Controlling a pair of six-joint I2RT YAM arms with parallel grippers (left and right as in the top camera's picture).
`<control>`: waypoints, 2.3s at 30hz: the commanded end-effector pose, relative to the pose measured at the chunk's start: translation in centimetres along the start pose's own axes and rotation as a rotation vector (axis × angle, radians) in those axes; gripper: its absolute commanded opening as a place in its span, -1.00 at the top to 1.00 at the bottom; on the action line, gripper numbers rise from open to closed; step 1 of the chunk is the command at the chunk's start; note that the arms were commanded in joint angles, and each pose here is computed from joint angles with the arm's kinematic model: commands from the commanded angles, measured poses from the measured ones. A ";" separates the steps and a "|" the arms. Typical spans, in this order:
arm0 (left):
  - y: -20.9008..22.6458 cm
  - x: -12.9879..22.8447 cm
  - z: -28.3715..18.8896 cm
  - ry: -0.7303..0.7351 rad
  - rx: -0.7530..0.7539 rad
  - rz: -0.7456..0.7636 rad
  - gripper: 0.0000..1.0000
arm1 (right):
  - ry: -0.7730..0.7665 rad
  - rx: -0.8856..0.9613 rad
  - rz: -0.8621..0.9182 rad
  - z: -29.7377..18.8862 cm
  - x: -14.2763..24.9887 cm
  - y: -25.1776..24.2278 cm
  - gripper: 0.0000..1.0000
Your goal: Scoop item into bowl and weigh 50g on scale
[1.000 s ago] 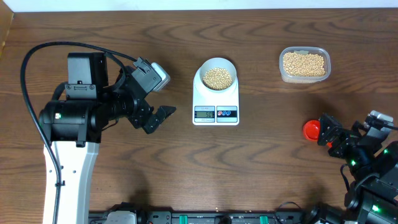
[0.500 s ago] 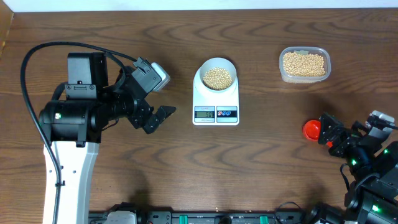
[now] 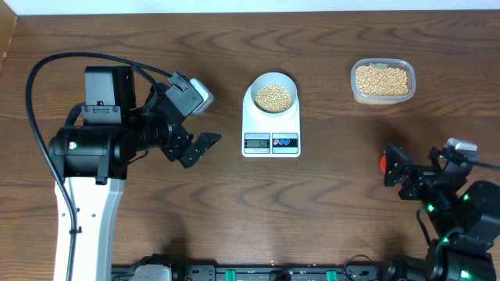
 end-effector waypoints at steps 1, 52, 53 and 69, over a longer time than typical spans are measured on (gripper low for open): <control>-0.2 -0.5 -0.4 -0.021 0.006 0.006 -0.97 | -0.026 0.023 -0.121 -0.5 -0.5 0.4 -0.98; -0.2 -0.5 -0.4 -0.021 0.006 0.006 -0.97 | -0.346 -0.094 -0.281 2.6 7.1 2.3 -0.98; -0.2 -0.5 -0.4 -0.021 0.006 0.006 -0.97 | -0.346 -0.090 -0.280 2.6 7.1 2.3 -0.98; -0.2 -0.5 -0.4 -0.021 0.006 0.006 -0.97 | -0.316 0.077 -0.342 2.7 7.3 0.4 -0.98</control>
Point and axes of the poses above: each gripper's point midway between its finger pads, its own z axis out along the fingers, its own y axis along the line the jaws close on, x = y × z, the point moved 5 cm from there along -z, back along the fingers, and after that the axes turned 15 degrees about -z, right-handed, at the moved point
